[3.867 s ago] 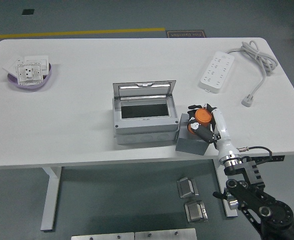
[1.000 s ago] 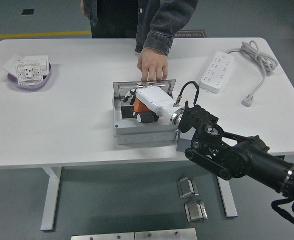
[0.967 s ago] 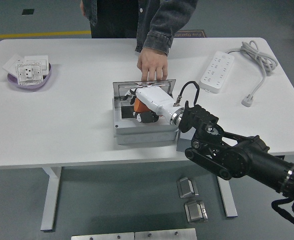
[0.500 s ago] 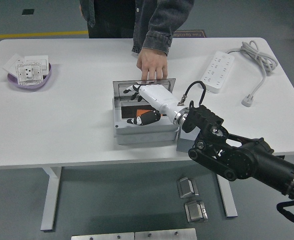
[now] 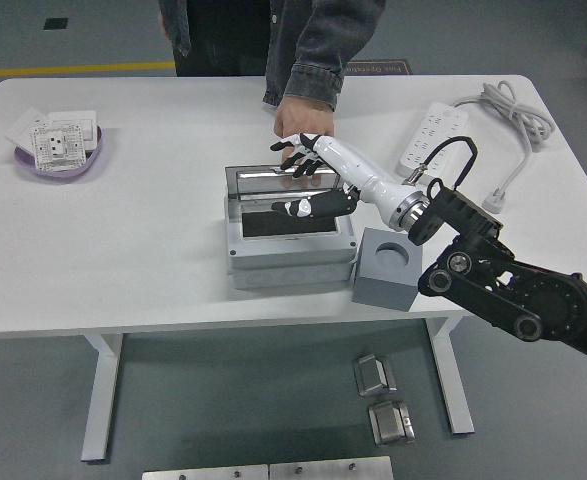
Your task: Pick up the cylinder from the cube,place it in the box,flap close box
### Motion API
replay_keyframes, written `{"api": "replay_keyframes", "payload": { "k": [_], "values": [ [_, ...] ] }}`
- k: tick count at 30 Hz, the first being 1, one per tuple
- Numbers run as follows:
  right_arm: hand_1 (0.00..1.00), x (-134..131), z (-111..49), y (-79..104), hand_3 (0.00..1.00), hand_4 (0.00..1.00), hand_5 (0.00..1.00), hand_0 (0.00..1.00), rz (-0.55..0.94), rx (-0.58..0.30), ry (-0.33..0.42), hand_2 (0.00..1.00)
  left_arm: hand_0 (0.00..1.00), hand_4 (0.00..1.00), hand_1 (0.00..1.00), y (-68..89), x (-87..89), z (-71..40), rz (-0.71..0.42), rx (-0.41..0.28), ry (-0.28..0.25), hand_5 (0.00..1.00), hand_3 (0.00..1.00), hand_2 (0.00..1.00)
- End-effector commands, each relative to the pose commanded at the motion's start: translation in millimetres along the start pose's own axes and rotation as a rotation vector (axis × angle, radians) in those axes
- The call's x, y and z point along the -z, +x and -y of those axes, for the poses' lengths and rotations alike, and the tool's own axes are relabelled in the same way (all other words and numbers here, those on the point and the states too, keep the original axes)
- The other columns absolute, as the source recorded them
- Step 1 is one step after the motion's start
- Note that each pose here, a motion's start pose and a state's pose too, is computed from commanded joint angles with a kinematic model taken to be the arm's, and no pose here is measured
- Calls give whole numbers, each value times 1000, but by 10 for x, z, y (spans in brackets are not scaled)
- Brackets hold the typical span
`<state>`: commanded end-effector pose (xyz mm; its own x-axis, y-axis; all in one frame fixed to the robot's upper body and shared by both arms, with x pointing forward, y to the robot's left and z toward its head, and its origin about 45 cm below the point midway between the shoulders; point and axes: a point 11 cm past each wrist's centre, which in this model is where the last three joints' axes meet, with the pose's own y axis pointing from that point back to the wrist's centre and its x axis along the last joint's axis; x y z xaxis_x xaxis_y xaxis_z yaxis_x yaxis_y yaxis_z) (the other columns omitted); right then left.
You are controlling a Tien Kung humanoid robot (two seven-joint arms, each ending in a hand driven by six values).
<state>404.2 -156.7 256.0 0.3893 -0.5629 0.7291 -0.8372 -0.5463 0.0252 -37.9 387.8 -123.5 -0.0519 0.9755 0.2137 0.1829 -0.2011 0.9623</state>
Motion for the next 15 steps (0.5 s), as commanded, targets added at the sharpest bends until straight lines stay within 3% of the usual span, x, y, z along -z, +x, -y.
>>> {"api": "replay_keyframes", "payload": {
  "k": [2,7,15],
  "values": [
    [528,39,39,93,727,716,194,557,21,-14,2,648,672,469,682,6,1,0,0,-1,0,48,697,588],
    [528,47,184,177,727,716,194,557,22,-29,-6,648,672,469,682,19,-12,-3,3,-3,-1,48,697,588],
    [524,-11,461,-20,722,674,195,546,3,-3,-36,645,671,454,682,22,-77,-15,20,-5,-11,52,691,586]
  ]
}}
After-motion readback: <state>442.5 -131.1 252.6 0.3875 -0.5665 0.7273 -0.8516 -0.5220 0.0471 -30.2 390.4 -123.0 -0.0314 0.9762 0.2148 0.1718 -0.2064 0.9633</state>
